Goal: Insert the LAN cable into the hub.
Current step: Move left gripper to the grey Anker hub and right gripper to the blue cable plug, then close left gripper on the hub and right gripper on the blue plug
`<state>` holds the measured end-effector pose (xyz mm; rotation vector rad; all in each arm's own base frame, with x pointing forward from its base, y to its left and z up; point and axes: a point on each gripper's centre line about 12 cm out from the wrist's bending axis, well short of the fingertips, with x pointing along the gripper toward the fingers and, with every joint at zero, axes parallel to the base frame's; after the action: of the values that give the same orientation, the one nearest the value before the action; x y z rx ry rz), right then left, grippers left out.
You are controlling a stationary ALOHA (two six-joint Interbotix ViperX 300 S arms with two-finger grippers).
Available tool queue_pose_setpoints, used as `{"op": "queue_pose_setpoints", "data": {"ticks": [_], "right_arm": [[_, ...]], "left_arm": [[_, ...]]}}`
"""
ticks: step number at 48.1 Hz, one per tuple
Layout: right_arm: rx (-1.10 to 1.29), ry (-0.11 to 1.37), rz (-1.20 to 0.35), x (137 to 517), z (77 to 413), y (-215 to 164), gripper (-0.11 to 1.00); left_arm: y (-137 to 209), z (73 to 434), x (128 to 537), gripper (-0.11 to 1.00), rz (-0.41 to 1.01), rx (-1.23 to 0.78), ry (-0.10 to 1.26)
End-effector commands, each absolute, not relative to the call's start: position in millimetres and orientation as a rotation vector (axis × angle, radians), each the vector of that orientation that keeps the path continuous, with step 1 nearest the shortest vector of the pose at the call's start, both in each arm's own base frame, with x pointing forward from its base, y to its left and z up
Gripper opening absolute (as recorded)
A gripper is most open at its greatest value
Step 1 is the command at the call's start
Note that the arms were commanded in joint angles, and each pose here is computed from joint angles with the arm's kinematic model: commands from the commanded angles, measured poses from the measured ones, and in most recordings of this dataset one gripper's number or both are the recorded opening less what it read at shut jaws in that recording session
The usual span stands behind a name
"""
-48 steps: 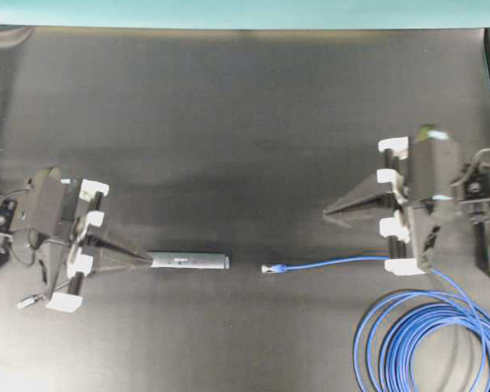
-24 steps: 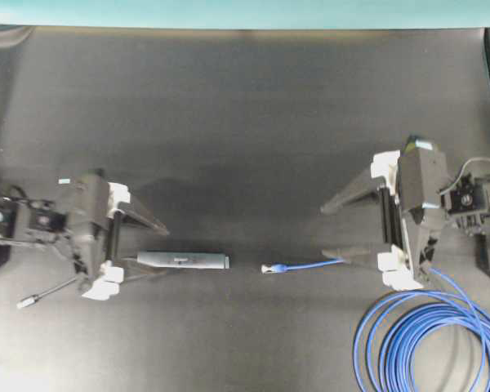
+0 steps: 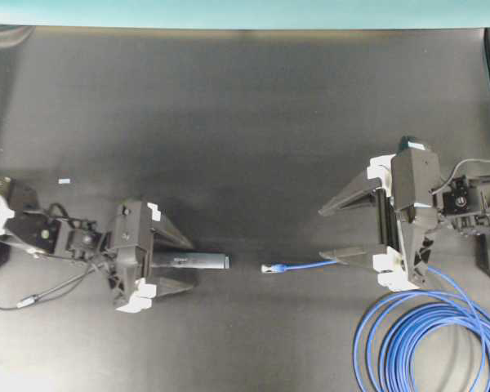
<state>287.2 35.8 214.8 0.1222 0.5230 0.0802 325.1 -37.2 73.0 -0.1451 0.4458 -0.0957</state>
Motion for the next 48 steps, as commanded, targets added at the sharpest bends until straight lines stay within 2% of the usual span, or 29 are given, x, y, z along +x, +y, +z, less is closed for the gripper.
{"op": "queue_pose_setpoints", "data": {"ticks": [1,4,11,18,35,48], "right_arm": [[0.132,0.510,0.079,290,219,36,0.73],[0.132,0.511,0.080,289,217,37,0.73],[0.133,0.529,0.090,287,210,40,0.73],[0.149,0.552,0.105,285,200,47,0.73],[0.139,0.584,0.129,313,142,63,0.73],[0.132,0.629,0.113,327,101,63,0.73]], "left_arm": [[-36,74,328,0.77,-0.096,-0.139,0.436],[-36,73,327,0.66,-0.095,-0.133,0.440],[-35,67,322,0.27,-0.090,-0.126,0.495],[-33,74,329,0.28,-0.083,-0.125,0.497],[-39,135,343,0.28,-0.088,-0.074,0.579],[-49,145,345,0.28,-0.113,-0.081,0.555]]}}
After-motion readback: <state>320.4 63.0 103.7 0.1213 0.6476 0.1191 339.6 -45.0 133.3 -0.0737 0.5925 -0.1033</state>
